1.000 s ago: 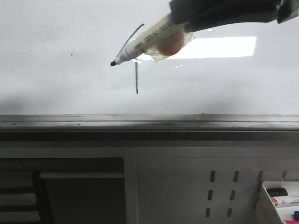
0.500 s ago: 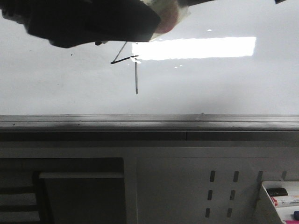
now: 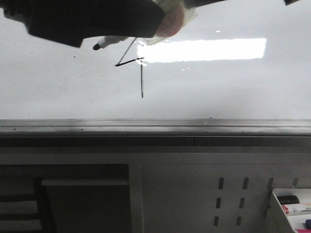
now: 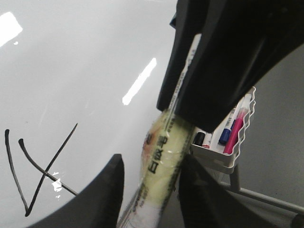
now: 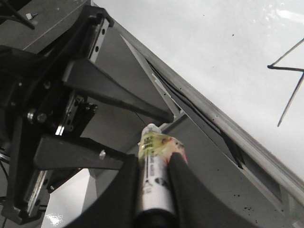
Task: Write number 4 on whiteboard
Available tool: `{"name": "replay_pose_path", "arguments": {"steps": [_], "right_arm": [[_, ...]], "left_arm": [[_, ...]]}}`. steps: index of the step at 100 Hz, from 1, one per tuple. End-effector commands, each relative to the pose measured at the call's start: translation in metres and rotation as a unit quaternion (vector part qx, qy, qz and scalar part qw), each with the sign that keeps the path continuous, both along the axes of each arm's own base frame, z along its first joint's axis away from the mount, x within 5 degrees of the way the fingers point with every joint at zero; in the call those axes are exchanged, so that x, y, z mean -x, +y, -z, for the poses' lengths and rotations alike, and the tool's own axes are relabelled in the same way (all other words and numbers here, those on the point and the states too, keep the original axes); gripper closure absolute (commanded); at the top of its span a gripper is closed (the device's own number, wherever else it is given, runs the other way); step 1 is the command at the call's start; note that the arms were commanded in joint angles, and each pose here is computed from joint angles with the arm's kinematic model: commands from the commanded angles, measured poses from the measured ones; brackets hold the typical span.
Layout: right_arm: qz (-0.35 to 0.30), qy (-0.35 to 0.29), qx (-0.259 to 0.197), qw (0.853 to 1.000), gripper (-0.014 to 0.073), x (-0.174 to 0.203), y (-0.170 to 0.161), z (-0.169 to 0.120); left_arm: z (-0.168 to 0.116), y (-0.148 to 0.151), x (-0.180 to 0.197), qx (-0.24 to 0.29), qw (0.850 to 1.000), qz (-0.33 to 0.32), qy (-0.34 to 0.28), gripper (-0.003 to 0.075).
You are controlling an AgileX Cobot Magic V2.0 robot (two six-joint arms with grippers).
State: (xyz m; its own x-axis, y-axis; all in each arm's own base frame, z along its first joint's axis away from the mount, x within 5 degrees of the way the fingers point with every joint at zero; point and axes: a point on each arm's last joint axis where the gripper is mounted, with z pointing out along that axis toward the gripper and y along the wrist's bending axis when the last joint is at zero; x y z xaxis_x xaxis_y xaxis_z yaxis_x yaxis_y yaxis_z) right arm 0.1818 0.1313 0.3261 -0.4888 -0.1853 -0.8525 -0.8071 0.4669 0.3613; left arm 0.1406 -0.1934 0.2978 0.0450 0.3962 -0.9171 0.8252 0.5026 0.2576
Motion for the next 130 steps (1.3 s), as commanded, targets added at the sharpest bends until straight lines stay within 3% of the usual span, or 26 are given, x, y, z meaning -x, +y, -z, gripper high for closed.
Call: {"name": "replay_pose_path", "arguments": {"steps": [1, 35, 65, 75, 86, 101, 106, 121, 130], "right_arm": [[-0.015, -0.013, -0.031, 0.999, 0.0648, 0.006, 0.001, -0.018], [-0.038, -0.006, -0.032, 0.999, 0.0648, 0.010, 0.002, -0.017], [-0.044, -0.003, -0.035, 0.998, 0.0648, 0.011, 0.002, -0.018], [-0.043, -0.002, -0.039, 0.998, 0.0645, 0.011, 0.003, -0.018], [-0.044, -0.001, -0.040, 0.998, 0.0556, 0.011, 0.003, -0.018], [-0.015, -0.011, -0.055, 0.998, 0.0262, 0.007, 0.000, -0.024], [0.000, -0.024, -0.058, 0.998, 0.0203, 0.006, -0.003, -0.030], [0.081, -0.087, -0.067, 0.991, 0.0199, 0.006, -0.027, -0.052], [0.145, -0.126, -0.068, 0.979, 0.0199, 0.012, -0.045, -0.062]], "left_arm": [[-0.021, -0.001, -0.001, 0.055, 0.998, -0.004, -0.034, 0.0522], [-0.020, -0.001, -0.001, 0.053, 0.998, -0.004, -0.032, 0.0539], [-0.018, -0.001, -0.001, 0.042, 0.999, -0.003, -0.024, 0.0736], [-0.018, -0.001, -0.001, 0.042, 0.999, -0.003, -0.024, 0.0741], [-0.018, -0.001, -0.001, 0.044, 0.999, -0.004, -0.020, 0.0741], [-0.022, 0.005, -0.003, 0.065, 0.998, -0.025, -0.004, 0.0741], [-0.024, 0.011, -0.004, 0.076, 0.996, -0.038, 0.007, 0.0741], [-0.035, 0.042, -0.009, 0.133, 0.986, -0.103, 0.019, 0.0741], [-0.041, 0.066, -0.010, 0.200, 0.966, -0.161, 0.028, 0.0741]]}}
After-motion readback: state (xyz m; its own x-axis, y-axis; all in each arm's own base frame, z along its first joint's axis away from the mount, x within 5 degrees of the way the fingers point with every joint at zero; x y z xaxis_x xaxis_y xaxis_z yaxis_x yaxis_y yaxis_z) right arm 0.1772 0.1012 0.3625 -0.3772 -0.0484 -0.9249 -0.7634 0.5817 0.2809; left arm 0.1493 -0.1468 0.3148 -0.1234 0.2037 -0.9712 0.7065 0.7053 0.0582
